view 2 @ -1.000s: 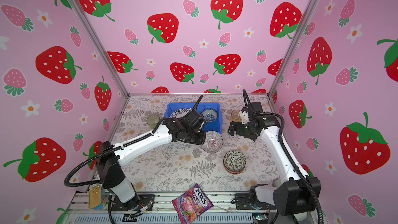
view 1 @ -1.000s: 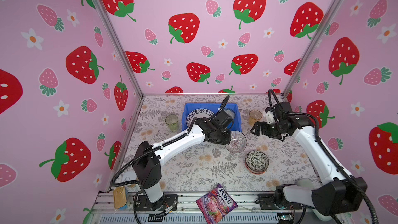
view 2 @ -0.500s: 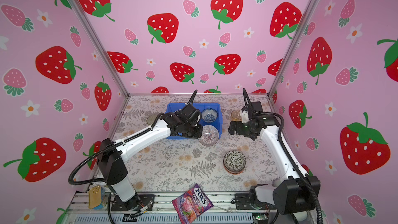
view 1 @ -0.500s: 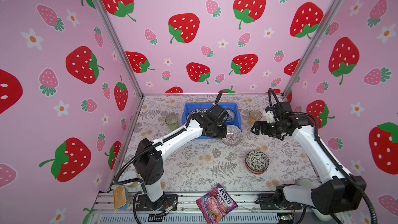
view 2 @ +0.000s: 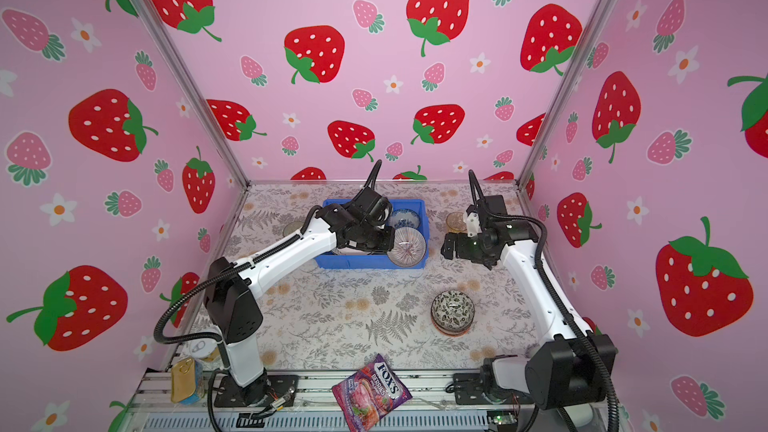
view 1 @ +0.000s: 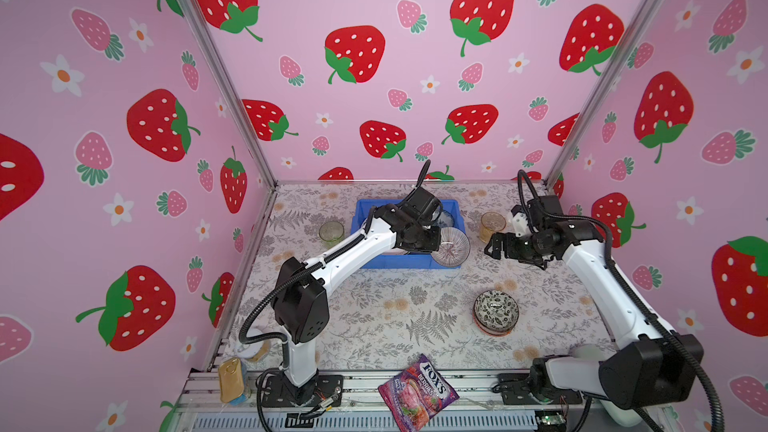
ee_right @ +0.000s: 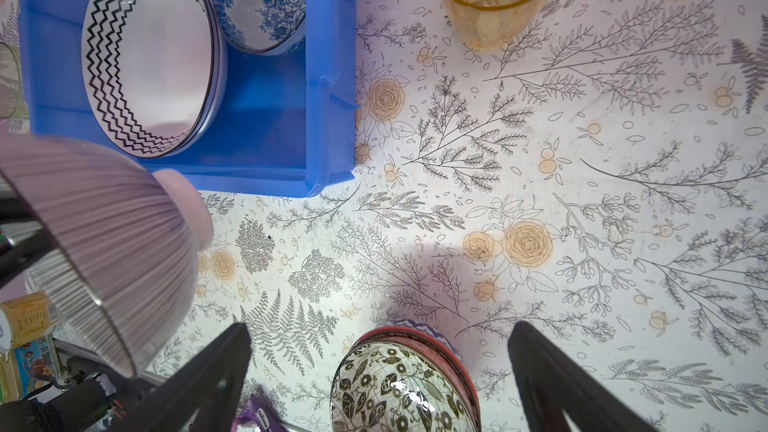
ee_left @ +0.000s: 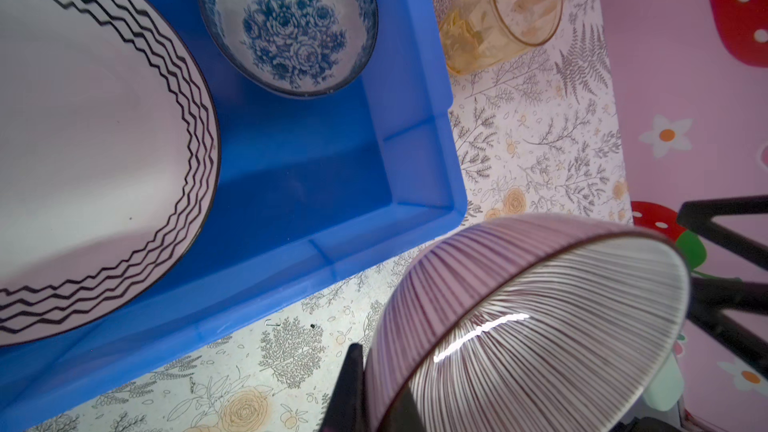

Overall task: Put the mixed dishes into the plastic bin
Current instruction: 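Carry the pink-striped bowl over the bin with the left gripper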

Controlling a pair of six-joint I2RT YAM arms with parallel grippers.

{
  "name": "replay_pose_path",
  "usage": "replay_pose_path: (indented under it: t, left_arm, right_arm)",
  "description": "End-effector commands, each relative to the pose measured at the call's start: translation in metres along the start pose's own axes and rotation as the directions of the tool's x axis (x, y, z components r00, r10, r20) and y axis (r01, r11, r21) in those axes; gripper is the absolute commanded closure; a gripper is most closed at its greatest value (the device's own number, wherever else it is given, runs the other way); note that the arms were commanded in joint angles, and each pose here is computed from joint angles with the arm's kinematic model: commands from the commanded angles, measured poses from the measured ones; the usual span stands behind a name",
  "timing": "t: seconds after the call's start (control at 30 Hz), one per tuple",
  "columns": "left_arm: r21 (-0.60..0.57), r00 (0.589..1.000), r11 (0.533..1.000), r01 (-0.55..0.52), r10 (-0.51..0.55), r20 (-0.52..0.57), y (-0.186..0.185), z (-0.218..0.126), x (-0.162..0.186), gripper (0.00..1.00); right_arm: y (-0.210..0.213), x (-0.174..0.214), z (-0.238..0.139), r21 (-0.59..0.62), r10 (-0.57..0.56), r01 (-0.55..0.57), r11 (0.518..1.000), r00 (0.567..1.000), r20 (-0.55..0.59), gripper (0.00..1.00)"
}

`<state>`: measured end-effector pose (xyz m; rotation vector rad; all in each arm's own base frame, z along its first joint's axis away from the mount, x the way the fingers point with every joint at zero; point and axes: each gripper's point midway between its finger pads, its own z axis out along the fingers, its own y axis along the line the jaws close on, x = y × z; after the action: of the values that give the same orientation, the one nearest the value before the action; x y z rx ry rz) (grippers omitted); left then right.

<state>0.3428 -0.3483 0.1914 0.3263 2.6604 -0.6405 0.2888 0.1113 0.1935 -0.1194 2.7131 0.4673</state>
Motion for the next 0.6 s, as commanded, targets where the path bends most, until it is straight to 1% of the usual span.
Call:
replay_pose_path:
  t: [0.0, 0.07, 0.1, 0.17, 0.3, 0.4, 0.47, 0.57]
  left_arm:
    - [0.055, 0.993, 0.998, -0.035, 0.029, 0.11, -0.018, -0.018, -0.038, 1.0]
    - [0.054, 0.992, 0.998, -0.04, 0.033, 0.121, -0.019, -0.016, -0.048, 1.0]
    - [0.027, 0.99, 0.999, -0.031, 0.027, 0.14, -0.012, -0.015, -0.054, 1.0]
    - [0.012, 0.986, 1.0, -0.019, 0.017, 0.165, -0.006, -0.011, -0.065, 1.0]
    - [0.003, 0.98, 0.999, 0.034, -0.034, 0.196, 0.009, -0.004, -0.082, 1.0]
    - [-0.014, 0.971, 0.993, 0.117, -0.112, 0.213, 0.025, 0.002, -0.094, 1.0]
    - [-0.014, 0.96, 0.982, 0.189, -0.182, 0.215, 0.035, 0.007, -0.098, 1.0]
    - [-0.012, 0.942, 0.965, 0.262, -0.253, 0.219, 0.043, 0.015, -0.104, 1.0]
  right_arm:
    - [-0.003, 0.0, -0.005, 0.011, -0.001, 0.001, 1.0, 1.0, 0.016, 0.01]
    - [-0.003, 0.002, -0.006, 0.009, 0.004, -0.005, 1.0, 1.0, 0.02, 0.01]
    - [-0.003, 0.003, -0.007, 0.01, 0.008, -0.009, 1.0, 1.0, 0.024, 0.01]
    - [-0.003, 0.005, -0.008, 0.006, 0.015, -0.015, 1.0, 0.999, 0.029, 0.01]
    - [-0.002, 0.007, -0.011, 0.003, 0.023, -0.023, 1.0, 0.999, 0.04, 0.01]
    - [0.0, 0.008, -0.016, -0.007, 0.031, -0.031, 0.999, 0.998, 0.051, 0.01]
    - [0.001, 0.009, -0.017, -0.014, 0.036, -0.035, 0.999, 0.998, 0.056, 0.01]
    - [0.002, 0.011, -0.018, -0.022, 0.04, -0.039, 0.999, 0.997, 0.062, 0.01]
